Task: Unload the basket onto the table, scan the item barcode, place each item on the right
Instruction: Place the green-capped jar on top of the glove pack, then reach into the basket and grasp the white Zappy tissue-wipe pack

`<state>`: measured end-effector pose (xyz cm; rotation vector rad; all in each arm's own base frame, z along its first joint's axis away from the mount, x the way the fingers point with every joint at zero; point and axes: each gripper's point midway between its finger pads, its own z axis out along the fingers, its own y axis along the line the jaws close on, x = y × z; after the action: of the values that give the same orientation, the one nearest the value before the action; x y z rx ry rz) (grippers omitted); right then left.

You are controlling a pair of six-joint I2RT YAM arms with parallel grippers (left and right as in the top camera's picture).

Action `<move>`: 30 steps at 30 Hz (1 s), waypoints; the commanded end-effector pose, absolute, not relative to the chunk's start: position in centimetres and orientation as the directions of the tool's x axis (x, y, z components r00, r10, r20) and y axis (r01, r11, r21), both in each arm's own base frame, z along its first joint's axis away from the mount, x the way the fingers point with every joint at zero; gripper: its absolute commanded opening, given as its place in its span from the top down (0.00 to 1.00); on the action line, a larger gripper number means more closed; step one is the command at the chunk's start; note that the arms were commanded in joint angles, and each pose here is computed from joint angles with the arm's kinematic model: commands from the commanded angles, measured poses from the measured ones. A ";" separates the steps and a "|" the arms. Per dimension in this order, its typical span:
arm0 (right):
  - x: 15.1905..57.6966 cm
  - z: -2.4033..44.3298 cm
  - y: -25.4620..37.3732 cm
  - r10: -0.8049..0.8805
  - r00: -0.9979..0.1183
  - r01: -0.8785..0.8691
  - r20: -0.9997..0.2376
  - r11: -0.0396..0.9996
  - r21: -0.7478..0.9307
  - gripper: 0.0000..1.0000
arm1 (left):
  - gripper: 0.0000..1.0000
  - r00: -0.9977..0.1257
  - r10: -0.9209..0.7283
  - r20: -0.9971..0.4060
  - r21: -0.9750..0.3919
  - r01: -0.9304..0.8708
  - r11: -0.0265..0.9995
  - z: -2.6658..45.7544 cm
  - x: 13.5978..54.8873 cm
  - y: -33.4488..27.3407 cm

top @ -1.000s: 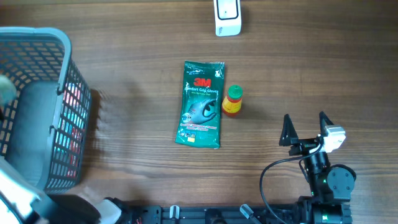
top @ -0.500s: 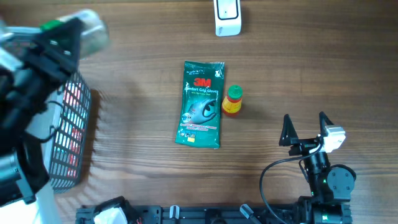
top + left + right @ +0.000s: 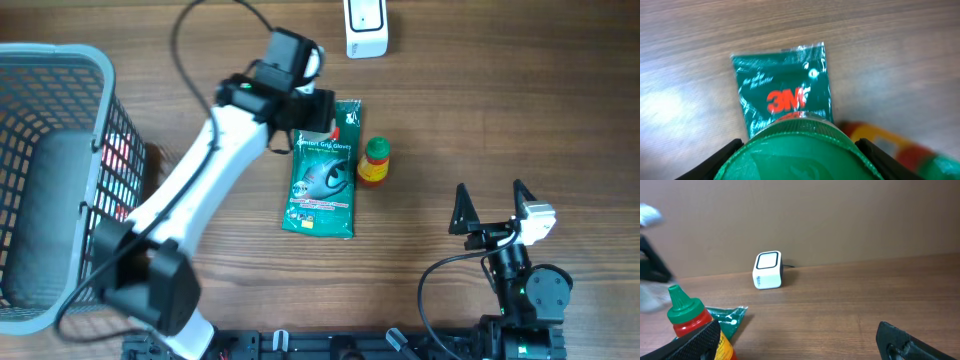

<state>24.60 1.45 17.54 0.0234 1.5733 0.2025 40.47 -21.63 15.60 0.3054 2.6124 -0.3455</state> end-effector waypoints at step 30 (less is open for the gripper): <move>24.6 17.8 1.4 0.131 -0.001 -0.111 -0.991 0.985 0.130 0.00 | 0.00 0.153 -0.793 -0.589 -0.552 -0.793 0.257 35.3 28.7 16.7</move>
<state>24.60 1.43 17.54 0.0243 1.5732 0.2016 31.15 13.22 37.64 -1.1282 1.7611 0.1382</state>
